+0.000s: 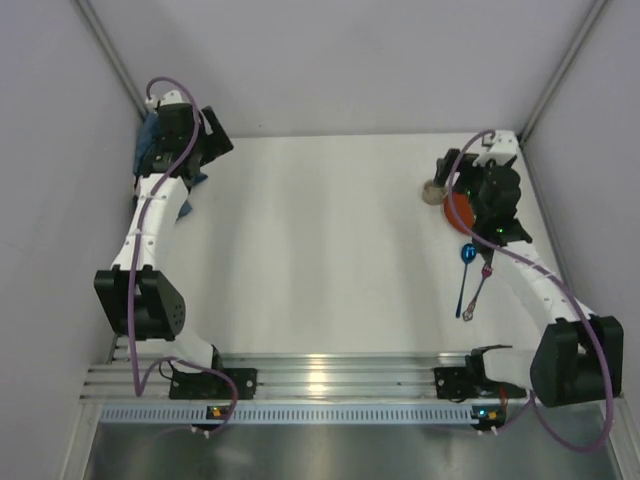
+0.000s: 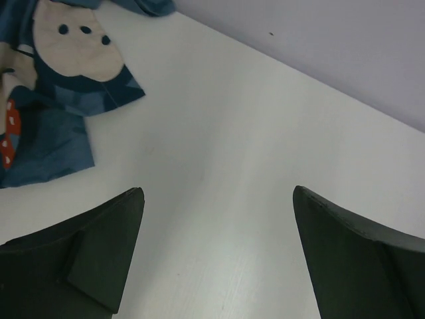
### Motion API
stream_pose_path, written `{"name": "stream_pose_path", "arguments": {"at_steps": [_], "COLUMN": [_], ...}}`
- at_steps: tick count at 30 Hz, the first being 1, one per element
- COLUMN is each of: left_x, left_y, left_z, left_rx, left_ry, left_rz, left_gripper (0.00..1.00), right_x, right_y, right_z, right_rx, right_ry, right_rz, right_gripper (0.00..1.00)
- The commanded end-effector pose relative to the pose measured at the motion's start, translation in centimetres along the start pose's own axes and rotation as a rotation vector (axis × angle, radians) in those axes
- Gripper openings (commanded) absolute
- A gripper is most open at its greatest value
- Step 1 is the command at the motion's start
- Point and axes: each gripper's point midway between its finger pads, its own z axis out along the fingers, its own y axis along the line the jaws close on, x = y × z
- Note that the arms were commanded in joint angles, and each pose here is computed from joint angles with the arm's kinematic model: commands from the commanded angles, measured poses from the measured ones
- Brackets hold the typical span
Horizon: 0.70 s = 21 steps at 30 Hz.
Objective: Set the dinner table for one person
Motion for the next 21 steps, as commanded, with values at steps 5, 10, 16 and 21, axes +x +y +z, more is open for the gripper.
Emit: {"name": "stream_pose_path", "arguments": {"at_steps": [5, 10, 16, 21], "left_x": [-2.2, -0.5, 1.1, 0.8], "left_y": [4.7, 6.9, 11.6, 14.4], "left_z": [6.2, 10.6, 14.1, 16.8], "left_rx": [-0.334, -0.474, -0.535, -0.506], "left_ry": [-0.046, 0.061, 0.091, 0.098], "left_rz": [0.048, 0.153, 0.057, 0.031], "left_gripper": [0.99, 0.99, 0.99, 0.99], "right_x": [9.2, 9.2, 9.4, 11.0], "right_y": [5.3, 5.7, 6.3, 6.3], "right_z": [-3.3, -5.8, -8.4, -10.0], "right_rx": [-0.123, -0.11, -0.153, -0.146], "right_ry": [0.636, 0.696, 0.739, 0.786], "right_rz": [0.47, 0.367, 0.383, 0.411], "right_gripper": [1.0, 1.0, 1.0, 1.0]}}
